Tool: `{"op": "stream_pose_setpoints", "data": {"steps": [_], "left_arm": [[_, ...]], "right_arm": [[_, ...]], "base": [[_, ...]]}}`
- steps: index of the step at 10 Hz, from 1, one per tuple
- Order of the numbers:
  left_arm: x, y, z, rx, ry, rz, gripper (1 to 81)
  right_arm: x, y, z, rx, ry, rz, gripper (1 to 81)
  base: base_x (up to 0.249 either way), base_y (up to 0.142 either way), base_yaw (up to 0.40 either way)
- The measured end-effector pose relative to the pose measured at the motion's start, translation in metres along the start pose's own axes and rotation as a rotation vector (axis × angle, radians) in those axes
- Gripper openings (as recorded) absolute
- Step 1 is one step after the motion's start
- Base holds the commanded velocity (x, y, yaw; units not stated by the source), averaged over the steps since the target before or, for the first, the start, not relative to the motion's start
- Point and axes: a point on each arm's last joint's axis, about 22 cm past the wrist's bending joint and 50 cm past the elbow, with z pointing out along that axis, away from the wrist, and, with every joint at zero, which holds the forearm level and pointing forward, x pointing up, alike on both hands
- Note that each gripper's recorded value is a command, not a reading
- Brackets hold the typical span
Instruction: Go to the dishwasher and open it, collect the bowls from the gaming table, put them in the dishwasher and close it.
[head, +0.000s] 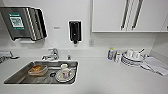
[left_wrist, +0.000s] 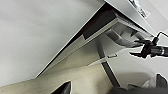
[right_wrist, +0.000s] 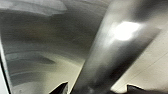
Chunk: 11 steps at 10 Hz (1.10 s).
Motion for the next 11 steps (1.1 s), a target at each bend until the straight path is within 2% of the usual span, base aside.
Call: {"op": "stream_pose_setpoints", "data": {"steps": [2, 4, 9, 11], "left_arm": [[0.000, 0.001, 0.001, -0.004, -0.001, 0.000, 81.1], [0.000, 0.001, 0.003, -0.003, 0.000, 0.001, 81.1], [0.000, 0.000, 0.005, -0.004, 0.003, -0.002, 81.1], [-0.009, 0.000, 0.004, -0.003, -0.010, -0.009, 81.1]], "right_arm": [[-0.005, 0.008, 0.002, 0.014, 0.006, -0.015, 81.1], [-0.004, 0.004, 0.005, 0.035, 0.014, -0.025, 81.1], [0.003, -0.002, 0.011, 0.047, 0.025, -0.025, 81.1], [-0.006, 0.012, 0.010, 0.013, 0.008, -0.011, 81.1]], "base": [[0.000, 0.000, 0.000], [0.000, 0.000, 0.000], [-0.041, 0.000, 0.000], [-0.077, 0.000, 0.000]]}}
